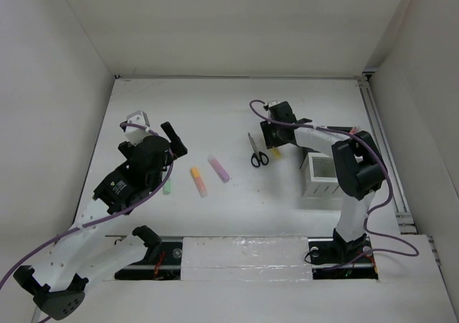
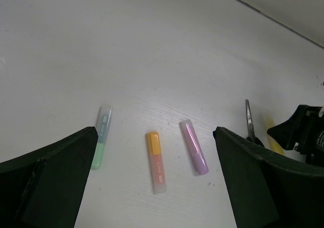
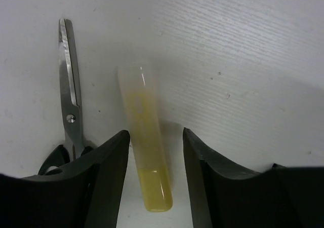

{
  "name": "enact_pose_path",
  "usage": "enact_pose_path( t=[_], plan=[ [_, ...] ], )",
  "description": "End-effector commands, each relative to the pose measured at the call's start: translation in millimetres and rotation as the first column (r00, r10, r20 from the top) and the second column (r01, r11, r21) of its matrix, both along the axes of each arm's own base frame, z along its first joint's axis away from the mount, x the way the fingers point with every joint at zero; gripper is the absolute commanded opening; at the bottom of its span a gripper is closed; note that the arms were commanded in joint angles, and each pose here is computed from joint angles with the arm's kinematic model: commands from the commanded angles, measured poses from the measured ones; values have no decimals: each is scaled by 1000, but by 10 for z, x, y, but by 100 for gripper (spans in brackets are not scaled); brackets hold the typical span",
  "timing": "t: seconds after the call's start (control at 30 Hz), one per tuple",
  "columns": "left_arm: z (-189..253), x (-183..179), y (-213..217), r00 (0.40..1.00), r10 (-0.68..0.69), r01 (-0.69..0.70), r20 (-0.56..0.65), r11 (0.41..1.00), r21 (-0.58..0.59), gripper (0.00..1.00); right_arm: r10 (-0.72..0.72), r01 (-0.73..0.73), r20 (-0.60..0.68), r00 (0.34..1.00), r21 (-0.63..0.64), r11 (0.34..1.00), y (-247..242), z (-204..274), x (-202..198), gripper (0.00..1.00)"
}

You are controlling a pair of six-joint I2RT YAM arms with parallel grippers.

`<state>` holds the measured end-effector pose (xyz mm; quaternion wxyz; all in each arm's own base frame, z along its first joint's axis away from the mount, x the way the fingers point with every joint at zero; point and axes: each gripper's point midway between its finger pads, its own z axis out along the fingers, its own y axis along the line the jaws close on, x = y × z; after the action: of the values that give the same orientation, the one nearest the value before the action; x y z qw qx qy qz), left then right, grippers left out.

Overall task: Sort the stationery into containers
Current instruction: Pick up the pen from the center of the board.

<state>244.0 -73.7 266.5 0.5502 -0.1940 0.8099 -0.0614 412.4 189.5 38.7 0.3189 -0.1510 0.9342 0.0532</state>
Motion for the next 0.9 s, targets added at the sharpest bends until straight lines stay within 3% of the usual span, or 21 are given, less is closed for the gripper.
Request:
enact_pose_path(
  t=[0.0,0.1,0.37,0.57,0.87],
  plan=[
    [53,37,-11,1000,0,0,25,1000,-6,99,4,-4,35,999,-2,1000,91,100,93,50],
    [53,37,-11,1000,0,0,25,1000,-6,99,-8,9,26,1000,-8,1000,87,38,111,44],
    [73,26,-2,999,0,0,32,1000,-12,99,-3,3,8,1000,-37,999,111,-8,55,43],
    [73,26,-2,999,0,0,32,1000,-12,99,-43,43,-6,999,-53,998,26,-24,-24,68],
    [73,26,-2,999,0,0,32,1000,-12,99,-63,62,-16,998,-55,997,-56,-2,-160,61]
  ],
)
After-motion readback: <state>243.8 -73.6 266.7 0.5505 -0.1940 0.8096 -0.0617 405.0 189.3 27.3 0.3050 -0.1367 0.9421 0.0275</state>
